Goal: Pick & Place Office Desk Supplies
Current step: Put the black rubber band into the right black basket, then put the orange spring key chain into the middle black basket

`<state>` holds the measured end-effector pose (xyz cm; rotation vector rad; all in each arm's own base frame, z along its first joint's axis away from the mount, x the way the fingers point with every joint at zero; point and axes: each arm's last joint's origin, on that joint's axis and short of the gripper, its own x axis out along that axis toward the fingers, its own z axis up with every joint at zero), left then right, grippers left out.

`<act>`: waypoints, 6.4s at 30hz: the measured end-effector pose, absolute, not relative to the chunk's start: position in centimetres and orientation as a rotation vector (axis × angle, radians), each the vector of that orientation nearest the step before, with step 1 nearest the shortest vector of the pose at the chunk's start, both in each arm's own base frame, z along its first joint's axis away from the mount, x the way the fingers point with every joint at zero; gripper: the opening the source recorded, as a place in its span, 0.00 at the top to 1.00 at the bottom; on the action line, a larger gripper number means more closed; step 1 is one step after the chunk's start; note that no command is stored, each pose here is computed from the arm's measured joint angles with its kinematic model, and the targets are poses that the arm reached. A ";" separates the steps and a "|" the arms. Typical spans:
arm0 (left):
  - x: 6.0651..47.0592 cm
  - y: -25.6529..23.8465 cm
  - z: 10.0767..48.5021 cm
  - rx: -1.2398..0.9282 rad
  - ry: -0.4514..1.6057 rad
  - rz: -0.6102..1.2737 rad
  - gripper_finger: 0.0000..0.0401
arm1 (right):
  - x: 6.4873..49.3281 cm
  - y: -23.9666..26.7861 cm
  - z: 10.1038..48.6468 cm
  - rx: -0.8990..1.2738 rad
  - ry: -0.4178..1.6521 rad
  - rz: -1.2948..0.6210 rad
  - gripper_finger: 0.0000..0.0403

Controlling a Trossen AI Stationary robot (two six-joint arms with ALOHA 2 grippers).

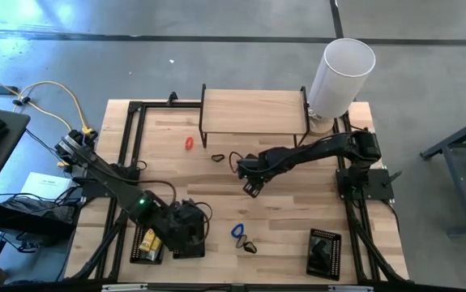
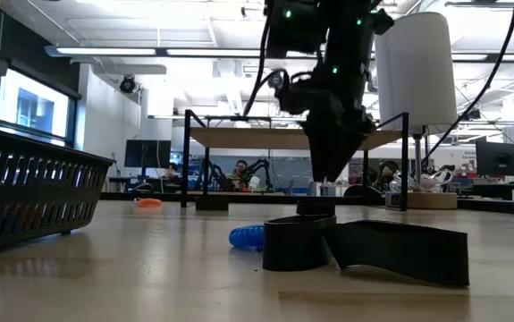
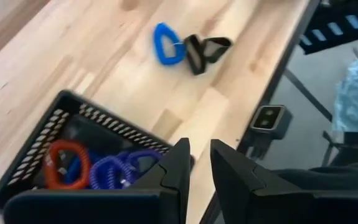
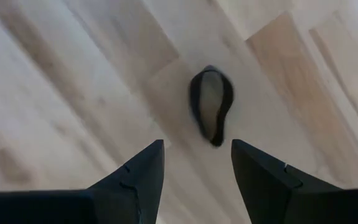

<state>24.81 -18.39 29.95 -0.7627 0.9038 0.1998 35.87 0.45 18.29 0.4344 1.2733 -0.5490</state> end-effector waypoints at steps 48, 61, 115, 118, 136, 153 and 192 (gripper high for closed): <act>25.6 -18.6 30.4 -0.655 0.821 0.107 0.85 | 33.8 3.0 19.9 0.265 1.346 -0.545 0.99; 27.3 -17.0 30.8 -0.697 0.736 0.143 0.85 | 23.4 12.9 30.5 0.549 1.187 -0.353 0.99; 27.0 -3.2 29.4 -0.474 1.134 0.464 0.85 | 15.5 27.8 22.0 0.936 1.286 -0.866 0.34; 26.0 -1.1 29.5 -0.473 1.195 0.561 0.85 | 15.8 27.7 22.1 0.945 1.269 -0.866 0.33; 21.8 10.2 25.8 -0.733 1.380 0.785 0.85 | 17.2 28.1 22.2 1.072 1.219 -0.801 0.33; 20.3 13.5 23.1 -0.905 1.212 0.919 0.85 | 18.4 28.2 22.4 1.141 1.131 -0.758 0.33; 14.4 16.0 26.4 -0.802 1.096 1.030 0.55 | 18.2 28.2 22.3 1.128 1.139 -0.750 0.33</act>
